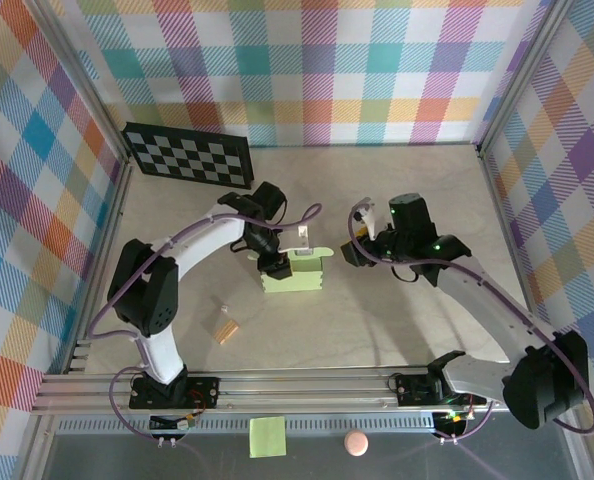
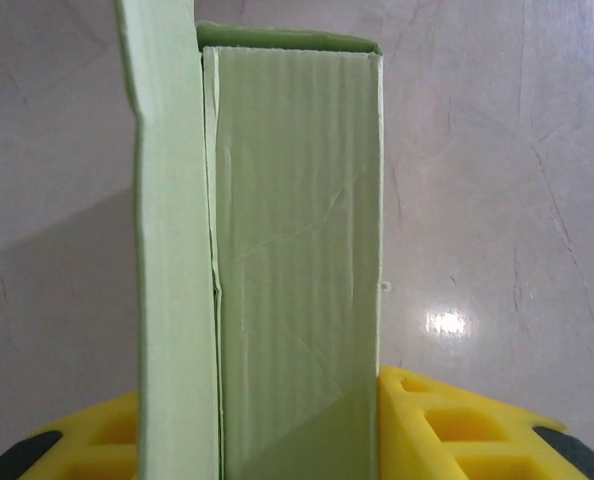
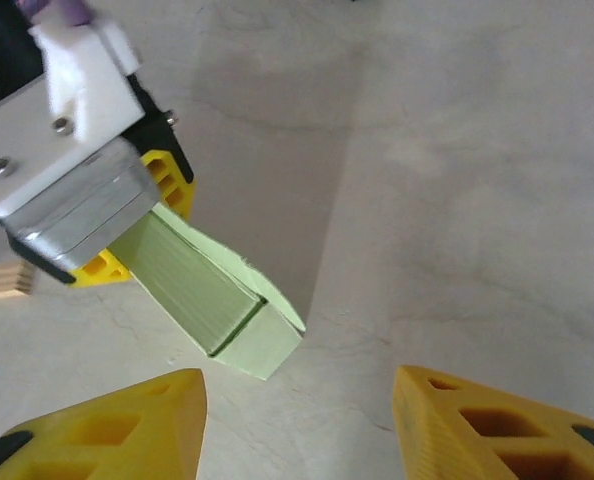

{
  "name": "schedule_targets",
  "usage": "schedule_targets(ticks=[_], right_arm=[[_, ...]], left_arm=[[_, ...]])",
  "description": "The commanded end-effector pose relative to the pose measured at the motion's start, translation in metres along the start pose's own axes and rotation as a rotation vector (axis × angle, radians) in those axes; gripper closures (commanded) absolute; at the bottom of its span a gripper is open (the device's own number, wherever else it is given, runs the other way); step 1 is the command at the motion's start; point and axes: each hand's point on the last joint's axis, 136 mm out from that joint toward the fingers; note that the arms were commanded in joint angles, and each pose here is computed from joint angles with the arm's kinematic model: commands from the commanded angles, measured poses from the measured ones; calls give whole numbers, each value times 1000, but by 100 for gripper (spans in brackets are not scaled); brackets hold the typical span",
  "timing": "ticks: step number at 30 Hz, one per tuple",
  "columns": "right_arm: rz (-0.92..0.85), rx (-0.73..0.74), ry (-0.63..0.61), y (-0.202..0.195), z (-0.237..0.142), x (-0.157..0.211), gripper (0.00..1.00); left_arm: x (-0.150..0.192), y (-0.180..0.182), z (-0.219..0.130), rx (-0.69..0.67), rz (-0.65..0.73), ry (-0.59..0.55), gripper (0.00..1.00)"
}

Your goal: Fold the paper box

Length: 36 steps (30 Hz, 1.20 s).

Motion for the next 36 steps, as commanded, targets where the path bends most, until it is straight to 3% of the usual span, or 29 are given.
schedule_targets(ticks=[1, 5, 21, 29, 36], right_arm=[[88, -151, 12, 25, 5, -15, 44], [66, -270, 83, 37, 21, -8, 46], [-24, -247, 175, 21, 66, 2, 50], [-21, -223, 221, 22, 71, 10, 69], [-22, -176, 232, 22, 69, 15, 79]], left_arm=[[0, -9, -6, -21, -6, 0, 59], [2, -11, -5, -26, -11, 0, 59], [1, -9, -7, -34, -14, 1, 59], [0, -6, -8, -49, -21, 2, 59], [0, -2, -8, -60, -30, 6, 59]])
Point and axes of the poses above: each hand's point on the last joint's axis, 136 mm out from that joint toward the fingers, its own z axis out along the fingers, its own y axis along the line the jaws close on, x = y × z, and after that the axes turned 12 degrees about z, right-handed
